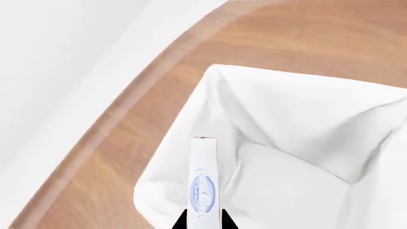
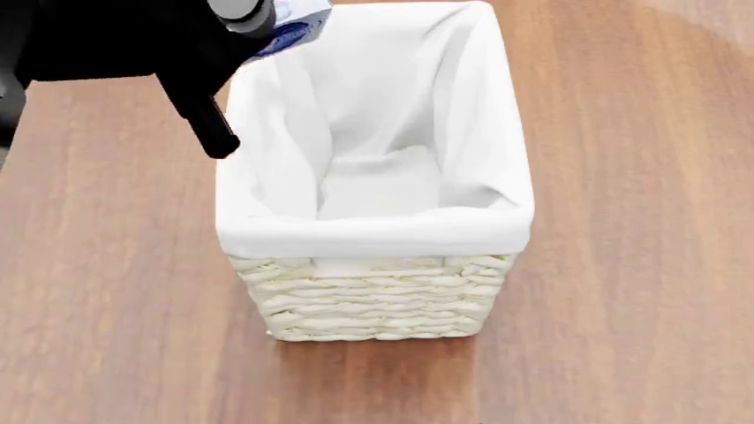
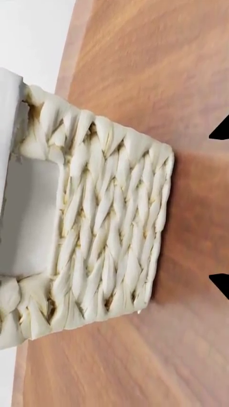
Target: Pick up the cream cheese box, and put it in the basket.
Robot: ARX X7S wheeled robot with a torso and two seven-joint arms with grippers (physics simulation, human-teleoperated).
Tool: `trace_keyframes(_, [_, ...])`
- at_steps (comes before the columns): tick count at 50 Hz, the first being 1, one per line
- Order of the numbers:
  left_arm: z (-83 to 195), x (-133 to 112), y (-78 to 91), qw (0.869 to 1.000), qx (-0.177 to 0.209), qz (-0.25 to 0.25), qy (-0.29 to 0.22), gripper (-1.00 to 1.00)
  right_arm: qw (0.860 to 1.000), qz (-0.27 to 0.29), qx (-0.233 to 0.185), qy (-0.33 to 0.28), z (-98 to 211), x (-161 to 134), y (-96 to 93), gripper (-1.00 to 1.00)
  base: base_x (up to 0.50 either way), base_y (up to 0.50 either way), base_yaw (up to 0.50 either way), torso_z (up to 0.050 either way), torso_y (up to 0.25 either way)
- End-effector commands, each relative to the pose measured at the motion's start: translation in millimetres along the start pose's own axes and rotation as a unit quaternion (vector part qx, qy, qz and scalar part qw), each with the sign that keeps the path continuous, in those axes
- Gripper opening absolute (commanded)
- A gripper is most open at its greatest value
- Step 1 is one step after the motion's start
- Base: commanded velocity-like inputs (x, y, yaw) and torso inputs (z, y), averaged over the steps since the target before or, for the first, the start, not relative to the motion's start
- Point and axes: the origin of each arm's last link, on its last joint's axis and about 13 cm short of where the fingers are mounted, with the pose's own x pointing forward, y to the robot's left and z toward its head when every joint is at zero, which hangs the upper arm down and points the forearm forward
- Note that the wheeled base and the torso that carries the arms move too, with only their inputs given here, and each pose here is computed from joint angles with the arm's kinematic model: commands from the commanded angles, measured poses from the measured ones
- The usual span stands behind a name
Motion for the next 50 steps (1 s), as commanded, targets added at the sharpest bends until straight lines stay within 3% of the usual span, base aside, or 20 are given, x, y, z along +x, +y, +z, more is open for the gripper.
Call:
trace_keyframes(1, [33, 12, -12.4, 0.995, 0.048, -0.085, 0.011, -1.0, 1.0, 0.003, 0.003, -0.003, -1, -1, -0.2, 1.0, 0.0, 0.0, 0.0, 0.0, 0.0])
trace_keyframes(13, [38, 35, -24.3, 0.99, 0.059, -0.122, 0.032, -1.0, 1.0, 0.005, 0.012, -0.006, 1, -3, -1.6, 1.0, 0.0, 0.0, 0.0, 0.0, 0.001])
trace_keyframes(26, [34, 59, -18.1, 0.991, 0.042, -0.118, 0.047, -1.0, 1.0, 0.006, 0.018, -0.008, 3, -6, -2.6, 1.0, 0.0, 0.0, 0.0, 0.0, 0.001])
trace_keyframes(31, [13, 77, -18.8, 0.989, 0.03, -0.126, 0.076, -1.0, 1.0, 0.01, 0.023, -0.013, 6, -8, -1.6, 1.0, 0.0, 0.0, 0.0, 0.0, 0.0])
trace_keyframes(40, [-10, 87, -20.7, 0.987, 0.009, -0.129, 0.094, -1.0, 0.999, 0.011, 0.028, -0.013, 4, -7, -1.4, 1.0, 0.0, 0.0, 0.0, 0.0, 0.0])
trace_keyframes(48, [-9, 83, -16.7, 0.988, -0.017, -0.126, 0.09, -1.0, 0.999, 0.012, 0.03, -0.009, 2, -6, -1.2, 1.0, 0.0, 0.0, 0.0, 0.0, 0.001])
trace_keyframes(49, [-10, 85, -16.2, 0.991, 0.007, -0.093, 0.091, 1.0, 0.999, 0.014, 0.032, -0.01, 3, -7, -0.9, 1.0, 0.0, 0.0, 0.0, 0.0, 0.0])
trace_keyframes(50, [-11, 84, -16.9, 0.988, -0.013, -0.12, 0.095, 1.0, 0.999, 0.014, 0.032, -0.011, 4, -7, -1.1, 1.0, 0.0, 0.0, 0.0, 0.0, 0.0])
